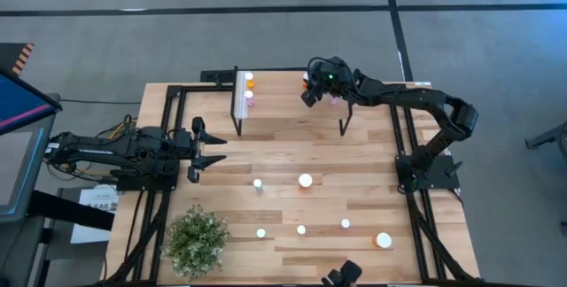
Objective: Pick and place medicine bottles onto shelf by color
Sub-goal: Put the light orange pill bottle on the shelf, then put the orange pill bottle on the shelf
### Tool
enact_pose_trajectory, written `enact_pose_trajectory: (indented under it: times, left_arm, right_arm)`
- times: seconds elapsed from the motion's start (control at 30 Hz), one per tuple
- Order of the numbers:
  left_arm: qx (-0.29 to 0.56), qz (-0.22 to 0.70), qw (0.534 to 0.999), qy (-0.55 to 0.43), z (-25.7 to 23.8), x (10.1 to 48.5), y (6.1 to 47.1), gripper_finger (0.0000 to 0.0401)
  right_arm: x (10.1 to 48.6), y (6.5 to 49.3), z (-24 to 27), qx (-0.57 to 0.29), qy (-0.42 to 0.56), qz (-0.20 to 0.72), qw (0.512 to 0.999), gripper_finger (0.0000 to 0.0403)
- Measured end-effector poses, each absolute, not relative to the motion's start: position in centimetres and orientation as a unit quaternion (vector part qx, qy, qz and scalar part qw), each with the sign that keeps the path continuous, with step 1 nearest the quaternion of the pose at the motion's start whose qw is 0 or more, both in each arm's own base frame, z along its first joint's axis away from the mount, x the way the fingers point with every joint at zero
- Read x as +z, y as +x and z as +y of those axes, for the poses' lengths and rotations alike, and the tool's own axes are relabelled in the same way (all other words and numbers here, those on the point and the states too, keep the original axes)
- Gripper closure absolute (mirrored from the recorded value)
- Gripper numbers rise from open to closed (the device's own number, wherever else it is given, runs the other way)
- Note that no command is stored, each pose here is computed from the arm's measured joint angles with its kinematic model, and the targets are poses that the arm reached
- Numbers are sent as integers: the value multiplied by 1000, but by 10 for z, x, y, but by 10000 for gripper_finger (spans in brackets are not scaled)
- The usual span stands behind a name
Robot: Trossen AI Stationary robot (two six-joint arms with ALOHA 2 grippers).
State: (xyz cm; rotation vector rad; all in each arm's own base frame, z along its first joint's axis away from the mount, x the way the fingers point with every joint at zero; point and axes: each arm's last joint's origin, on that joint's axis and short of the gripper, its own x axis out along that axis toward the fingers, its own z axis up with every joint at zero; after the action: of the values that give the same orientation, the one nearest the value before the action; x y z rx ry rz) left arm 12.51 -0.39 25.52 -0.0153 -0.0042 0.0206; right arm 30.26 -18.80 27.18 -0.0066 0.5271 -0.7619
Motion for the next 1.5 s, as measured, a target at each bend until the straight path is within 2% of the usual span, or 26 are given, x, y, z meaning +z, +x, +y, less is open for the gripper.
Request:
enact_pose_trajectory:
  times: [0.2,0.53,0.9,1.2,1.5]
  left_arm:
    - [10,-2,1000,-8,-4,255,125,202]
    - [10,-2,1000,-8,-4,255,125,202]
    - [10,-2,1000,-9,-4,255,125,202]
    - [10,9,1000,-15,-4,253,130,202]
    - [6,17,1000,-17,-5,250,139,202]
  right_arm:
    - [276,301,-183,-362,-7,255,897,210]
    - [306,284,-166,-356,-13,236,904,177]
    - [350,256,-100,-288,-14,210,934,181]
    - [339,264,-24,-181,-19,268,946,182]
    - [306,282,45,-88,-46,338,936,182]
